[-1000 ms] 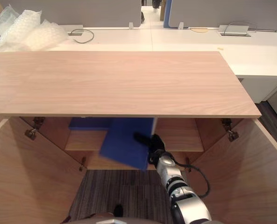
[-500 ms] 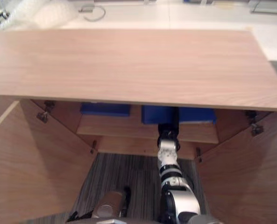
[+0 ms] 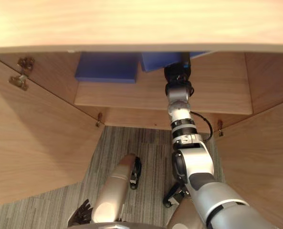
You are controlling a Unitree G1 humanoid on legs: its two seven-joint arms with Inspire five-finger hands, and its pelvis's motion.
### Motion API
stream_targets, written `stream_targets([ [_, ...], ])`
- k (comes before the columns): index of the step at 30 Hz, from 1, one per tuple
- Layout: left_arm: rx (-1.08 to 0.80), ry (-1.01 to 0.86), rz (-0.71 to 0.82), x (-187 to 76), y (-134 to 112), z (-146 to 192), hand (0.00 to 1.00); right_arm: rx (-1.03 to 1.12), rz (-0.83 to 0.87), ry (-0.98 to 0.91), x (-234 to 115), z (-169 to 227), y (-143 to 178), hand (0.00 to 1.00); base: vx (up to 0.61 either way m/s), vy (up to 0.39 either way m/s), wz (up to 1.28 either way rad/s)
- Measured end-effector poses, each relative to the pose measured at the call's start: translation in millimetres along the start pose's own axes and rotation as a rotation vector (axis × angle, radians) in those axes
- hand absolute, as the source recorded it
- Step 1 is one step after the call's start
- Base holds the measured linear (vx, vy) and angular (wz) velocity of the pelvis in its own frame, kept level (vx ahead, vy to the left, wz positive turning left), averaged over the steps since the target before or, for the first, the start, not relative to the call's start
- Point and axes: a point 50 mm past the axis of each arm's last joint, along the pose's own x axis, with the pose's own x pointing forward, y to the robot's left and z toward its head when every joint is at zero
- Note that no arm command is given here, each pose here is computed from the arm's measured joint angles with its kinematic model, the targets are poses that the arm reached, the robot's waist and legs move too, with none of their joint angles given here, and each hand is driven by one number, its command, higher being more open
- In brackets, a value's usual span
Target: Walk over to the cabinet, pick up the folder, carry it to the office cabinet, place the folder inside the office cabinet, then close the office cabinet door
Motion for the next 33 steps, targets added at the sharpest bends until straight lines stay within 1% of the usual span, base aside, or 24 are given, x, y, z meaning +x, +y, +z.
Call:
stream_targets([
  [4,0.056,-0.039,-0.038,1,-4,11,1.00,0.009,-0.017,-0.025,4,9,4,0.00,-0.07,0.059,0.05],
  [6,0.080,-0.046,-0.051,1,-5,15,1.00,0.075,-0.052,-0.033,5,10,0,0.00,-0.03,0.038,0.10],
  [8,0.095,-0.044,-0.075,1,-10,16,1.00,0.138,-0.115,-0.058,6,16,-11,0.00,0.01,0.022,0.11],
  [11,0.113,-0.034,-0.096,1,-14,14,1.00,0.141,-0.185,-0.077,6,19,-21,0.00,0.04,0.009,0.06],
  [13,0.119,-0.037,-0.104,0,-16,15,1.00,0.126,-0.165,-0.075,10,21,-7,0.00,0.05,0.000,0.05],
  [15,0.137,-0.049,-0.116,0,-18,18,1.00,0.088,-0.173,-0.067,14,24,-1,0.00,0.04,-0.008,0.11],
  [18,0.158,-0.052,-0.119,0,-16,20,1.00,0.012,-0.189,-0.050,16,24,2,0.00,0.05,-0.017,0.16],
  [23,0.151,-0.043,-0.115,0,-16,21,1.00,0.010,-0.227,-0.049,17,22,3,0.00,0.05,-0.037,0.14],
  [24,0.151,-0.043,-0.113,0,-16,21,1.00,0.009,-0.230,-0.050,17,22,3,1.00,0.04,-0.039,0.06],
  [29,0.146,-0.046,-0.099,1,-14,21,1.00,-0.065,-0.265,-0.049,17,21,-1,1.00,0.03,-0.043,0.04],
  [33,0.144,-0.047,-0.091,1,-14,21,1.00,-0.115,-0.244,-0.038,19,19,10,1.00,0.05,-0.061,0.01],
])
